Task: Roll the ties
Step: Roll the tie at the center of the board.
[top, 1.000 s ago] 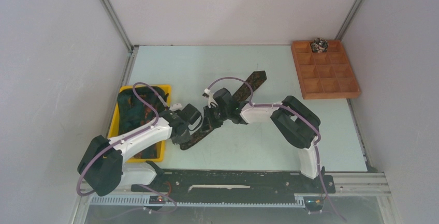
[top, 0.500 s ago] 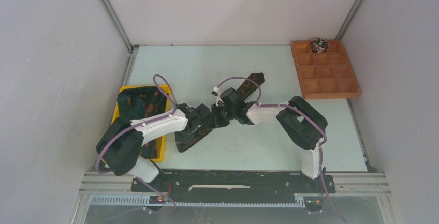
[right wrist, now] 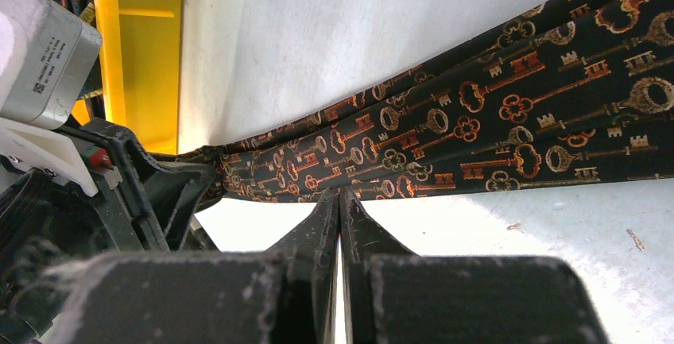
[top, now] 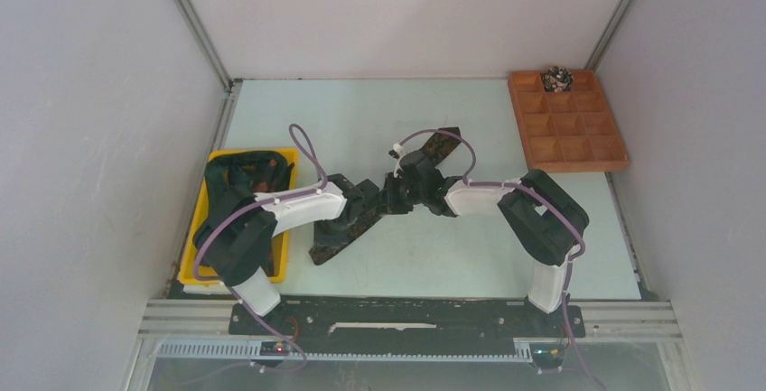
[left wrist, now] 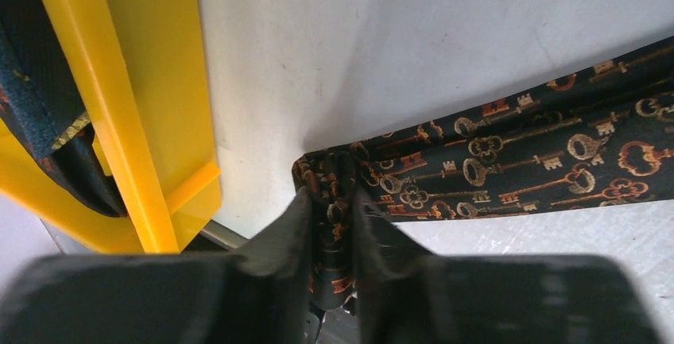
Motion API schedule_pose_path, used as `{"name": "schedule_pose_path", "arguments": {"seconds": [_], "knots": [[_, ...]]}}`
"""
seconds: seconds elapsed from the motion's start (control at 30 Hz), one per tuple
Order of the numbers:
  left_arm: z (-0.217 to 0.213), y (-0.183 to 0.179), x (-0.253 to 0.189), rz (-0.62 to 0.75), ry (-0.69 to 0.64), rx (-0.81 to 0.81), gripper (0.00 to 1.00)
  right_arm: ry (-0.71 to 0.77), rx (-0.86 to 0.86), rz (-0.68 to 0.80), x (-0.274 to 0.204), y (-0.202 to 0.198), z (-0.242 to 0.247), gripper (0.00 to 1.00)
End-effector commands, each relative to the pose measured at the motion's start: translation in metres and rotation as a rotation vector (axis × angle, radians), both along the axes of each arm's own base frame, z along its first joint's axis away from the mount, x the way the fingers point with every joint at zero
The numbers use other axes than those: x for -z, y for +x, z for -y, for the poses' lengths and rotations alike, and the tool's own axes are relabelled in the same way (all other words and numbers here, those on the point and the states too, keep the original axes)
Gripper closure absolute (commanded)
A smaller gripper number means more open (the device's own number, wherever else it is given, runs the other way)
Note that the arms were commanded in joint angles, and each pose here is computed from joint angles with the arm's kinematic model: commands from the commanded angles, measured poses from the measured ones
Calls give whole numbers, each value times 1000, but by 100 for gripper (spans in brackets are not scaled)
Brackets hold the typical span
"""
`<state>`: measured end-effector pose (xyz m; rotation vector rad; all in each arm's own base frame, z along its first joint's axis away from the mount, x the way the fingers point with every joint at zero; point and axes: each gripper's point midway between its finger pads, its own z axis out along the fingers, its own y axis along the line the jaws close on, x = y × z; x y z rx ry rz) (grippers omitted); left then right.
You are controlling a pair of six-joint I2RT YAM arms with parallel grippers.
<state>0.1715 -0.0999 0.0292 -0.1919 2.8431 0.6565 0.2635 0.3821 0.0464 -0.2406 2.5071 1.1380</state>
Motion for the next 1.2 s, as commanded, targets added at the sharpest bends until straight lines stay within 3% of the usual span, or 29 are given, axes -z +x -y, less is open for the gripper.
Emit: {"name": "schedule_pose_path", "arguments": {"seconds": [0.0, 0.13, 0.27, 0.8, 1.17], "knots": [[13, 14, -5, 54, -32, 6, 67, 52, 23, 57, -22, 10, -3, 97], [14, 16, -10, 64, -38, 5, 52, 52, 22, 56, -22, 10, -4, 98], [16, 17, -14, 68, -47, 2, 48, 54, 19, 56, -22, 10, -4, 98], [40, 20, -15, 145, -229, -39, 45, 48, 19, 58, -21, 10, -3, 98], [34, 29, -29, 256, -254, -62, 44, 71, -25, 116, -33, 5, -11, 98]]}}
